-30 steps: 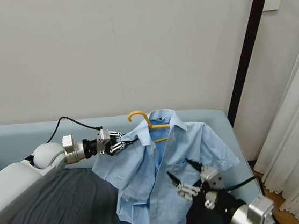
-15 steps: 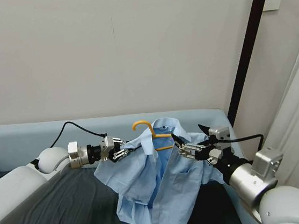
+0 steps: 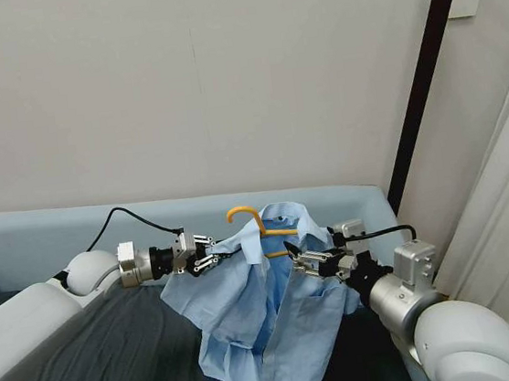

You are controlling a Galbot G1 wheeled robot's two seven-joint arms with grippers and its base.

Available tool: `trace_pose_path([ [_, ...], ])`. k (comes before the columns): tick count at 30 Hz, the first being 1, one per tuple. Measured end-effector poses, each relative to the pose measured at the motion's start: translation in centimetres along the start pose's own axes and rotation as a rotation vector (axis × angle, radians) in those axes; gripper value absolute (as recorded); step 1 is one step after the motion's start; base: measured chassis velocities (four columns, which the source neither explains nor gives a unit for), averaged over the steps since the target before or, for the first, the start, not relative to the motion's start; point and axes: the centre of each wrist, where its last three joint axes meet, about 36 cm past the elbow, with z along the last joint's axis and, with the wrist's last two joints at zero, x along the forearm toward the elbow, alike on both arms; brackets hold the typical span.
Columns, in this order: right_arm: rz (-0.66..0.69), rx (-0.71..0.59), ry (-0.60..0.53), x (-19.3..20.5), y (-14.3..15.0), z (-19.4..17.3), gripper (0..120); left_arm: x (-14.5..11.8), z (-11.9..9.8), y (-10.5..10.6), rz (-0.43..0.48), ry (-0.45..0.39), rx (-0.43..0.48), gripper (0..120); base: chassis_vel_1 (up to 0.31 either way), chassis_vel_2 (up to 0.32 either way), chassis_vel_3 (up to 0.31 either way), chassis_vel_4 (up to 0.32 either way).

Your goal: Pick up the clothes from the sofa and hang them on the clothes hanger.

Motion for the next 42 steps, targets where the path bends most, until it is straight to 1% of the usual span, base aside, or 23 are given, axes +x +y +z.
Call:
trace_pose_path([
  [2,0.001,0.002,-0.001,0.0,0.0,0.0,81,0.0,0.0,0.0,0.0,0.0,0.001,6,0.0,0.0,0.0,0.0],
  [3,0.001,0.002,-0.001,0.0,0.0,0.0,81,0.0,0.0,0.0,0.0,0.0,0.001,6,0.0,0.0,0.0,0.0],
  [6,0.001,0.003,0.007,0.1,0.0,0.1,69,0.0,0.0,0.0,-0.001,-0.001,0.001,6,0.0,0.0,0.0,0.0],
  [7,-0.002,0.001,0.012,0.1,0.1,0.3,62,0.0,0.0,0.1,-0.001,-0.002,0.001,6,0.0,0.0,0.0,0.0],
  [8,-0.004,0.0,0.017,0.2,0.2,0.4,59,0.0,-0.1,0.1,-0.002,-0.003,0.0,6,0.0,0.0,0.0,0.0],
  [9,-0.004,0.0,0.017,0.2,0.2,0.4,59,0.0,-0.1,0.1,-0.002,-0.003,0.0,6,0.0,0.0,0.0,0.0],
  [12,-0.005,0.001,0.022,0.3,0.3,0.6,45,0.0,-0.1,0.1,-0.001,-0.004,0.001,6,0.0,0.0,0.0,0.0],
  [13,-0.005,0.001,0.022,0.3,0.3,0.6,45,0.0,-0.1,0.1,-0.001,-0.004,0.001,6,0.0,0.0,0.0,0.0],
  [14,-0.003,0.004,0.02,0.4,0.3,0.7,39,0.0,-0.1,0.1,-0.002,-0.002,0.002,6,0.0,0.0,0.0,0.0],
  [17,0.006,0.021,0.009,0.5,0.3,0.8,27,0.2,0.0,-0.1,-0.003,0.0,0.004,6,0.0,0.0,0.0,0.0],
  [18,0.006,0.021,0.009,0.5,0.3,0.8,27,0.2,0.0,-0.1,-0.003,0.0,0.004,6,0.0,0.0,0.0,0.0],
  [21,0.007,0.061,-0.008,0.6,0.2,1.4,14,0.3,0.0,-0.3,0.0,0.0,0.006,6,0.0,0.0,0.0,0.0],
  [22,0.005,0.076,-0.012,0.6,0.2,1.7,7,0.3,0.0,-0.3,0.001,0.0,0.007,6,0.0,0.0,0.0,0.0],
  [23,0.005,0.076,-0.012,0.6,0.2,1.7,7,0.3,0.0,-0.3,0.001,0.0,0.007,6,0.0,0.0,0.0,0.0],
  [25,-0.001,0.111,-0.017,0.8,0.3,2.4,0,0.2,0.0,-0.5,0.003,-0.001,0.009,6,0.0,0.0,0.0,0.0],
  [28,-0.004,0.156,-0.029,1.0,0.4,3.1,0,0.2,0.1,-0.6,0.006,-0.001,0.013,6,0.0,0.0,0.0,0.0],
  [31,-0.003,0.28,-0.094,1.2,0.1,3.9,0,0.2,0.1,-0.7,0.005,-0.001,0.013,6,0.0,0.0,0.0,0.0],
  [33,-0.005,0.309,-0.109,1.2,0.0,4.1,0,0.2,0.1,-0.7,0.005,0.0,0.014,6,0.0,0.0,0.0,0.0],
  [34,-0.008,0.391,-0.151,1.2,-0.3,4.5,0,0.3,0.0,-0.7,0.006,0.001,0.014,5,0.0,0.0,0.0,0.0],
  [36,-0.011,0.476,-0.189,1.2,-0.6,4.7,0,0.3,0.0,-0.6,0.007,0.003,0.013,5,0.0,0.0,0.0,0.0],
  [38,-0.015,0.579,-0.239,1.2,-1.0,4.9,0,0.2,-0.1,-0.6,0.011,0.006,0.013,2,0.0,0.0,0.0,0.0],
  [39,-0.015,0.579,-0.239,1.2,-1.0,4.9,0,0.2,-0.1,-0.6,0.011,0.006,0.013,2,0.0,0.0,0.0,0.0],
  [42,-0.03,0.758,-0.301,1.0,-1.8,5.2,0,-0.3,-0.2,-0.5,0.017,0.01,0.02,1,0.0,0.0,0.0,0.0],
])
